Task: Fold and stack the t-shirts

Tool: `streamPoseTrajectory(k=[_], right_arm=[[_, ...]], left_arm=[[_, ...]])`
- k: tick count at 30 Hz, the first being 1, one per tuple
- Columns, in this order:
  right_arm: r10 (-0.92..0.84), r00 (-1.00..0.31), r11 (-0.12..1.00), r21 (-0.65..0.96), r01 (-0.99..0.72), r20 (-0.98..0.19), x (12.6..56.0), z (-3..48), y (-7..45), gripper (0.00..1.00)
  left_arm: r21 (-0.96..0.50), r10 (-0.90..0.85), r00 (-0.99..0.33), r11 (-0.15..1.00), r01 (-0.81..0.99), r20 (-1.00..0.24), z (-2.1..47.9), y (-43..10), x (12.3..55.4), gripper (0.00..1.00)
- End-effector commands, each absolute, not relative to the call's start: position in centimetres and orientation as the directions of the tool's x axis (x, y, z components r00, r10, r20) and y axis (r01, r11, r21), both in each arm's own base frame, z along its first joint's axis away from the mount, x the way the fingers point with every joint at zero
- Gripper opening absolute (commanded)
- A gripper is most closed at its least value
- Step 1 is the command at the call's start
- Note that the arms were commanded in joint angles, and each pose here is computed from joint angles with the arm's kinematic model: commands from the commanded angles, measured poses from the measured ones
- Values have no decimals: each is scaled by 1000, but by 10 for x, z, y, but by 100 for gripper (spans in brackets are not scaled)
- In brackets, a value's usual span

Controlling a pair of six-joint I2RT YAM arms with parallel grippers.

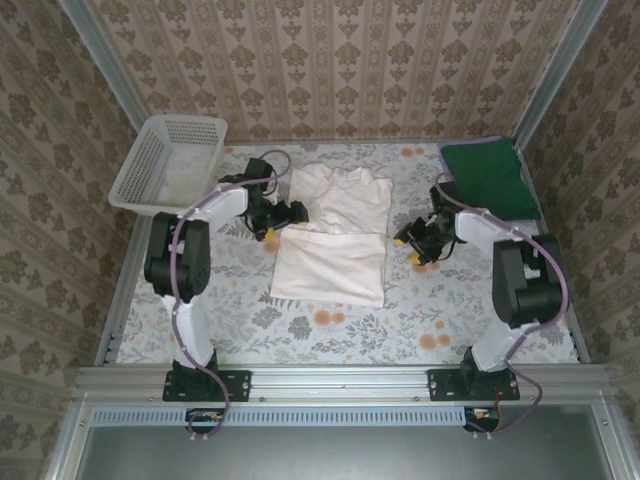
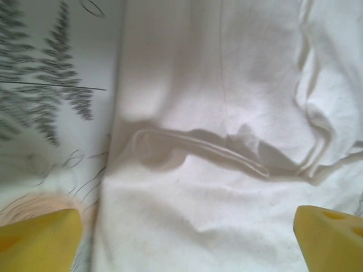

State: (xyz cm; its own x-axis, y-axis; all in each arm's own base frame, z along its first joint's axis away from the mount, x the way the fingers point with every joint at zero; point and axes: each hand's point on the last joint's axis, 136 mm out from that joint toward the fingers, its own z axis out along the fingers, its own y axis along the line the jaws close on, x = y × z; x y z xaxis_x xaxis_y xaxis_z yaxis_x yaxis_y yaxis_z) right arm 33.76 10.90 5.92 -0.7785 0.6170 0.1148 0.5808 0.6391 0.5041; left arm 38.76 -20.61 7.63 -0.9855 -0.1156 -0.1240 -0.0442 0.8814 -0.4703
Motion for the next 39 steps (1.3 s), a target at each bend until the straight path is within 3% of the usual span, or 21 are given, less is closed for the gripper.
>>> streamPoseTrajectory(k=[1, 6, 10, 16, 20, 23, 33, 39], right_arm=[[605, -793, 644, 538, 544, 78, 318, 75, 116, 55], [558, -824, 646, 573, 504, 96, 285, 82, 124, 56], [523, -852, 689, 587, 425, 2, 273, 95, 124, 58], [444, -895, 757, 553, 349, -44, 246, 86, 147, 60], [386, -921, 818, 480, 318, -48, 226, 67, 160, 60], [373, -927, 837, 443, 322, -32, 214, 51, 168, 59], [400, -917, 824, 443, 352, -15, 218, 34, 186, 55], [413, -910, 853, 363, 374, -33, 220, 27, 179, 52]], left_arm=[[-420, -111, -975, 907, -19, -195, 105, -188, 379, 100], [-411, -146, -968, 910, -51, -204, 123, -161, 354, 100], [-401, -117, -972, 916, -25, -206, 139, -145, 330, 99], [-452, -102, -994, 889, -68, -51, 135, -138, 275, 82], [-436, -72, -993, 894, -106, 94, 115, -132, 227, 65], [-505, -63, -979, 849, -153, 192, 100, -144, 204, 58], [-613, -218, -936, 710, -347, 277, 67, -168, 205, 56], [-584, -279, -924, 717, -381, 261, 52, -166, 215, 49]])
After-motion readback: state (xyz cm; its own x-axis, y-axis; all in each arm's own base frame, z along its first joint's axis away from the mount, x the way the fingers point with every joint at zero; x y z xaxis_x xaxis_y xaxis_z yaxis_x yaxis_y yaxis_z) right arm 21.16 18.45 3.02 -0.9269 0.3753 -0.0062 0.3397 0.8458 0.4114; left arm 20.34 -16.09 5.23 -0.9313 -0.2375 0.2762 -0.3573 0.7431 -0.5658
